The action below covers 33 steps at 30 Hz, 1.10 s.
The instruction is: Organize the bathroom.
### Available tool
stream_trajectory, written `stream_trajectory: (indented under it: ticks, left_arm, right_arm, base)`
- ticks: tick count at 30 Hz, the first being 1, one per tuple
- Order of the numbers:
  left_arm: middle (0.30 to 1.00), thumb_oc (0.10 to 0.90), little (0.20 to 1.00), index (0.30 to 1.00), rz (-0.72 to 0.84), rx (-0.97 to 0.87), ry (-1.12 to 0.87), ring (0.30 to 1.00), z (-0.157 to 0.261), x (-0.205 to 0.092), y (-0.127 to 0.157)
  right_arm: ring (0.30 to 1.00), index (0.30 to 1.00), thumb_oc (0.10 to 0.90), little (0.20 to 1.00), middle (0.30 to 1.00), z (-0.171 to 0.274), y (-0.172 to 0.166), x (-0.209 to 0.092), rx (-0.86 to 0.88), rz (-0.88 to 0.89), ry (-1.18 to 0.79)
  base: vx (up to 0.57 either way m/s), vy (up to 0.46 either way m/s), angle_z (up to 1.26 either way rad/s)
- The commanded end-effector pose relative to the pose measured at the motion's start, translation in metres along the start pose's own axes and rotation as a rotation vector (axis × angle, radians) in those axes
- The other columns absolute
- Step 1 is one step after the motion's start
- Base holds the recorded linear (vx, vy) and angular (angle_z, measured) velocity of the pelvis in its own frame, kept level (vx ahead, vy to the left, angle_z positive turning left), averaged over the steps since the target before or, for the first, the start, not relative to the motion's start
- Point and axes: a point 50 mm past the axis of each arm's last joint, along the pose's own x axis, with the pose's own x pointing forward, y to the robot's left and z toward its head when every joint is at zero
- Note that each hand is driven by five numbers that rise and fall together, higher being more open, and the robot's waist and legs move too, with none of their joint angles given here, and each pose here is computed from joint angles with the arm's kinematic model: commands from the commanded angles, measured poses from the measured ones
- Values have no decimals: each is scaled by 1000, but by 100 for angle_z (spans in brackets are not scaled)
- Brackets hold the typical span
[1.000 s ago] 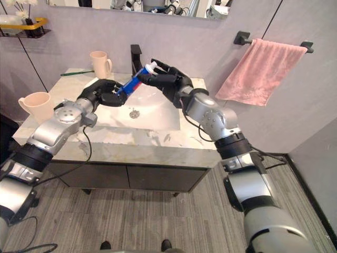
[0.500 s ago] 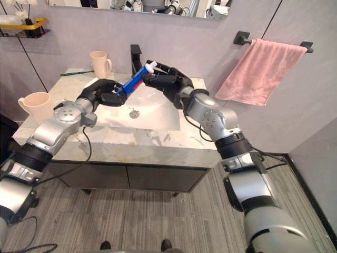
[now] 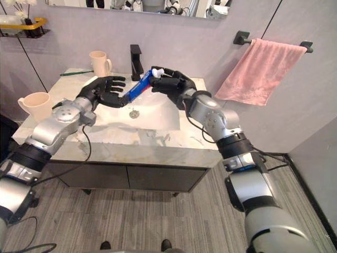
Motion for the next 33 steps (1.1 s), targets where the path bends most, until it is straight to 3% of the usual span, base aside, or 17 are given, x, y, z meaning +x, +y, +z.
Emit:
stream_trajectory:
  ticks: [1, 11, 14, 20, 23, 27, 33]
  left_arm:
    - [900, 800, 900, 900, 82, -9, -264, 900, 61, 5, 21]
    - [900, 800, 900, 900, 198, -112, -346, 900, 82, -2, 47]
    - [900, 800, 900, 900, 324, -104, -357, 900, 83, -6, 62]
    - [900, 800, 900, 900, 832, 1, -521, 900, 102, -46, 136]
    - [900, 800, 900, 900, 979, 68, -579, 900, 119, -70, 164]
    - [900, 800, 900, 900, 1090, 155, -593, 900, 127, -89, 181]
    - [900, 800, 900, 900, 1399, 163, -534, 900, 103, -134, 216]
  right_arm:
    - [300, 300, 400, 300, 300, 55, 12, -3, -11, 75, -221]
    - [300, 300, 400, 300, 300, 63, 0, -5, -28, 10, -247]
    - [300, 300, 400, 300, 300, 70, -6, -7, -38, -22, -278]
    - [300, 300, 400, 300, 300, 83, -21, -16, -52, -83, -314]
    - [300, 300, 400, 300, 300, 88, -26, -20, -53, -103, -320]
    - [300, 300, 400, 300, 300, 92, -35, -27, -49, -124, -326]
    - [300, 300, 400, 300, 300, 93, -57, -43, -55, -162, -342]
  base:
    - [0, 0, 0]
    - [0, 0, 0]
    - [0, 0, 0]
    - [3, 2, 1]
    - [6, 6, 8]
    - [-4, 1, 8]
    - [-20, -8, 13]
